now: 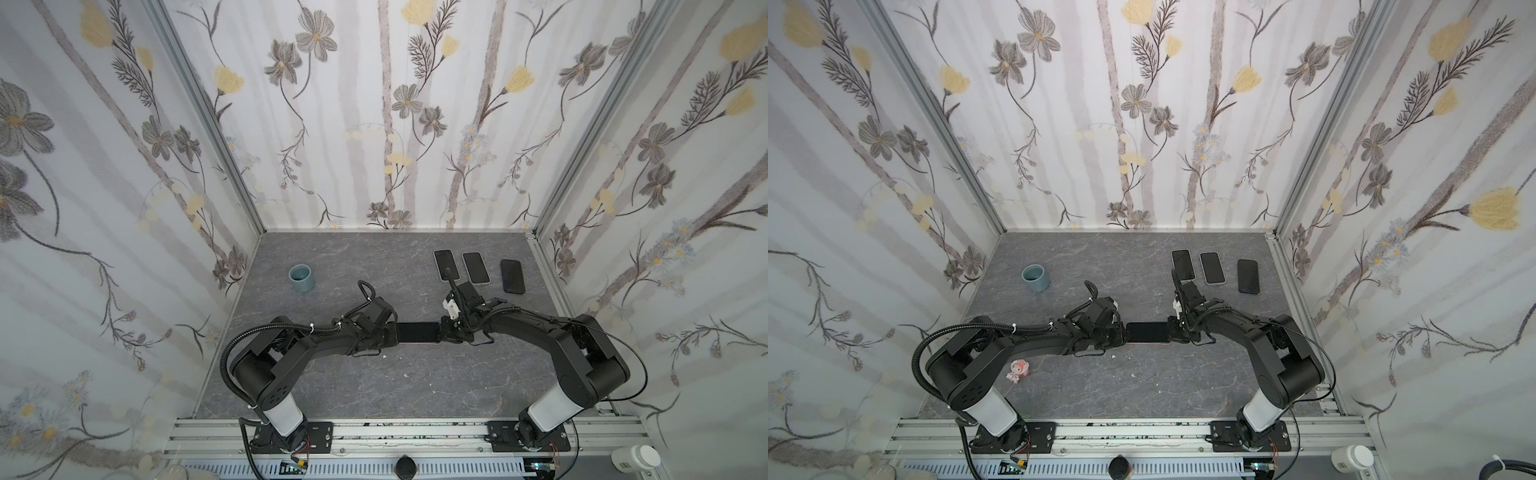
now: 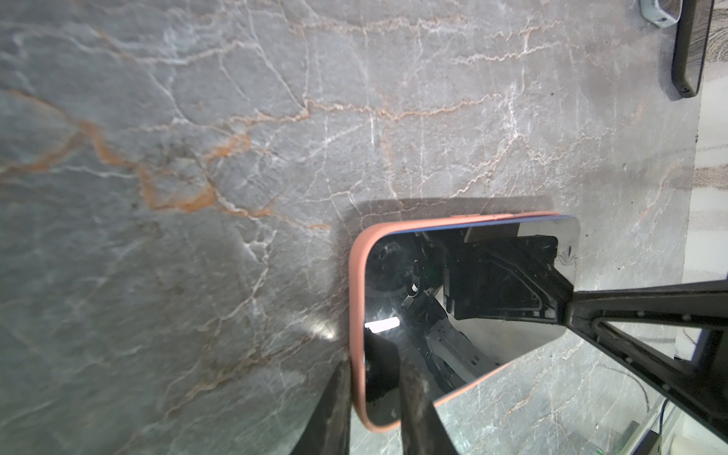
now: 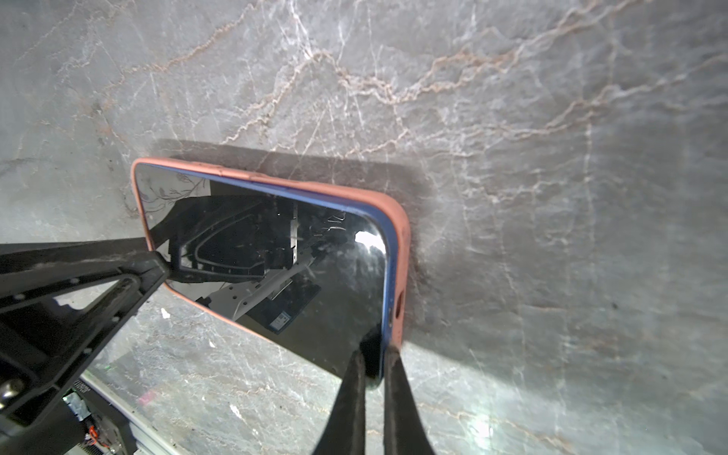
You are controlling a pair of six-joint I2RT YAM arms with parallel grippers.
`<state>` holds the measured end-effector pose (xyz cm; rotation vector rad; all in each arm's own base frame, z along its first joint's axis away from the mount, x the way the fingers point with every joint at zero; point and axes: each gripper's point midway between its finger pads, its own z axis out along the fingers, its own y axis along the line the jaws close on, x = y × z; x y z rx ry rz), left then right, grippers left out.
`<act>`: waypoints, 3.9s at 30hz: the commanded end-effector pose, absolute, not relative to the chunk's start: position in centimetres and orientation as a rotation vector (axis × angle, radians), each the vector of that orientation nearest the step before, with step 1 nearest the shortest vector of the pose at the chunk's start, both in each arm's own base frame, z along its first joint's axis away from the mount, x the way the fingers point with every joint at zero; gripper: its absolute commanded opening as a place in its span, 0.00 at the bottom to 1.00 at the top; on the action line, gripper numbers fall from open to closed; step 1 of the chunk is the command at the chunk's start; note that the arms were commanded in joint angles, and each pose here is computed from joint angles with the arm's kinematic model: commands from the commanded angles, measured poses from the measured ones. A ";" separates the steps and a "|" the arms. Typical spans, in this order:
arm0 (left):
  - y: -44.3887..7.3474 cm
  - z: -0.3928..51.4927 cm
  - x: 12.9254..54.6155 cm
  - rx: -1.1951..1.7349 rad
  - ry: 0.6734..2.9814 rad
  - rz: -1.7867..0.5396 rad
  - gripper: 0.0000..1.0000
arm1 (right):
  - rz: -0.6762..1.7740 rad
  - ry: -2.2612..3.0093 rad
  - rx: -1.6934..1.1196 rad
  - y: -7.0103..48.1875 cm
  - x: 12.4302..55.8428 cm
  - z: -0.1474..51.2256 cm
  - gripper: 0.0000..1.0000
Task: Put the phone into the phone case
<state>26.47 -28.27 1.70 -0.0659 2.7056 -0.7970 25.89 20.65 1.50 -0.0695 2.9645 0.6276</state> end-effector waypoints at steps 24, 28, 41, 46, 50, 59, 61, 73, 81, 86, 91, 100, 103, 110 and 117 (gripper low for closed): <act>-28.2 2.2 26.2 -0.060 2.729 -0.796 0.24 | 0.407 2.930 -0.137 19.7 27.5 4.1 0.13; -28.0 3.3 27.5 -0.072 2.691 -0.794 0.25 | 0.395 2.841 -0.166 20.0 29.3 6.3 0.15; -27.0 6.9 30.7 -0.057 2.608 -0.760 0.28 | 0.395 2.541 -0.211 19.8 31.9 14.2 0.26; -27.6 9.2 31.8 -0.027 2.553 -0.790 0.33 | 0.368 2.363 -0.229 19.0 32.7 17.7 0.37; -27.9 9.5 32.1 -0.024 2.554 -0.795 0.37 | 0.296 2.298 -0.254 17.9 32.9 17.5 0.43; -28.8 6.1 30.9 -0.014 2.689 -0.796 0.38 | 0.735 2.536 -0.259 20.4 31.7 11.1 0.36; -28.7 5.7 30.6 -0.022 2.699 -0.794 0.38 | 0.773 2.616 -0.268 20.9 31.3 9.1 0.30; -28.1 3.2 29.2 -0.045 2.750 -0.765 0.36 | 0.695 2.803 -0.262 20.1 30.2 3.3 0.25; -28.5 2.6 29.1 -0.037 2.761 -0.764 0.35 | 0.648 2.852 -0.275 19.8 30.0 1.9 0.15; -28.5 2.5 28.8 -0.034 2.763 -0.765 0.35 | 0.496 2.923 -0.295 18.5 29.1 0.3 0.14; -28.5 2.3 28.7 -0.034 2.765 -0.762 0.34 | 0.330 2.992 -0.352 17.5 27.5 -1.6 0.14; -28.6 2.5 28.6 -0.029 2.764 -0.769 0.34 | 0.147 3.053 -0.341 16.3 26.3 -3.5 0.17; -28.5 2.4 28.5 -0.029 2.767 -0.765 0.34 | 0.145 3.049 -0.352 16.5 26.5 -3.2 0.17; -28.6 4.8 30.0 0.000 2.692 -0.746 0.34 | 0.184 2.885 -0.395 18.9 30.1 2.7 0.21; -27.3 13.0 33.2 0.099 2.434 -0.651 0.34 | 0.354 2.448 -0.550 24.1 34.6 16.6 0.27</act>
